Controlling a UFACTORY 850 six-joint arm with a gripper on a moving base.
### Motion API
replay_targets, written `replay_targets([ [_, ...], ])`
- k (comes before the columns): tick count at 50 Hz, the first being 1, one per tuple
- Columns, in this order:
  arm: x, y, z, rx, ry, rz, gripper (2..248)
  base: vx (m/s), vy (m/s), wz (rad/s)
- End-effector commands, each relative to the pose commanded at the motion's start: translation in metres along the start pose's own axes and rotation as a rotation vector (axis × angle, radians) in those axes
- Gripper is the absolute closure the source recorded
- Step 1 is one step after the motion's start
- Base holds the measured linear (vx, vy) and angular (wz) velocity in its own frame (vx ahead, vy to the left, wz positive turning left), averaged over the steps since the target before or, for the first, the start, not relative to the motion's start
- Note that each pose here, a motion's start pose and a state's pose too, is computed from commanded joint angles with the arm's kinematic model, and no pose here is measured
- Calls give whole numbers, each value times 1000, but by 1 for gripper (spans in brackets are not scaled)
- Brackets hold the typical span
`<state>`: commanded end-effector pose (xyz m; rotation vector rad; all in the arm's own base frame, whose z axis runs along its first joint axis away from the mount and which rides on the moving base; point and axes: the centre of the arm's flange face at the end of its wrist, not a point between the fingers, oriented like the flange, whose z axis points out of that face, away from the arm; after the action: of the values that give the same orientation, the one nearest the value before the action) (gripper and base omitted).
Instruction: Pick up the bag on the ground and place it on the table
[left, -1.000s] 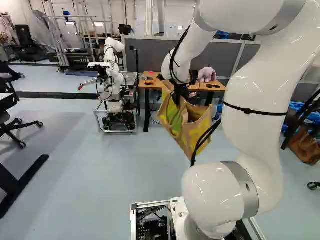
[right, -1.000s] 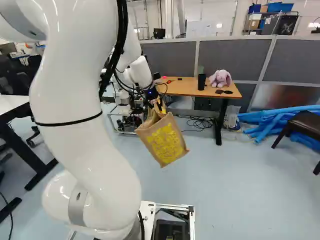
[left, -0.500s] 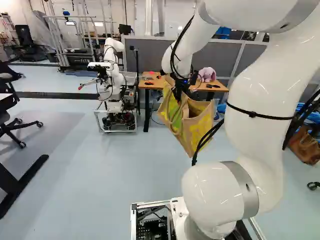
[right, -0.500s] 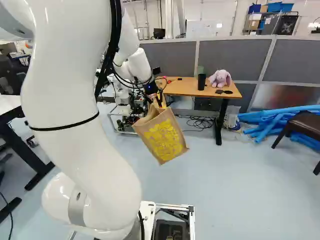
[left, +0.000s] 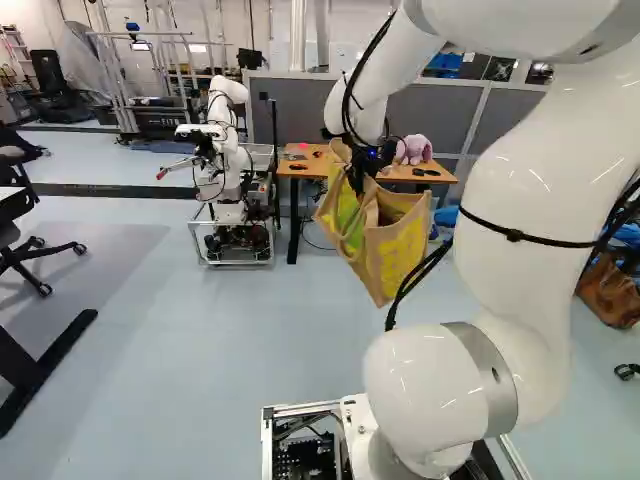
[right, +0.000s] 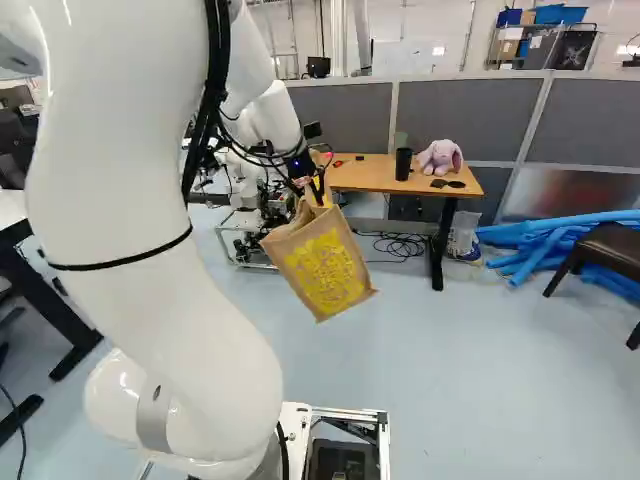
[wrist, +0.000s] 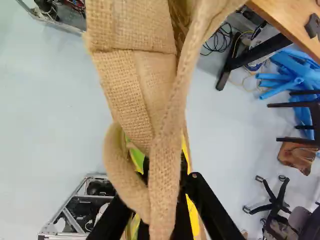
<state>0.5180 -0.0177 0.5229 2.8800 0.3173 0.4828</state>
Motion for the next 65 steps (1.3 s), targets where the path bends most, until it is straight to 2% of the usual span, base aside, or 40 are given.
replay_targets([
  [32, 10, 10, -39, -17, 27, 21, 220, 0, 0, 0],
  [65, 17, 20, -80, -37, 31, 37, 220, 0, 0, 0],
])
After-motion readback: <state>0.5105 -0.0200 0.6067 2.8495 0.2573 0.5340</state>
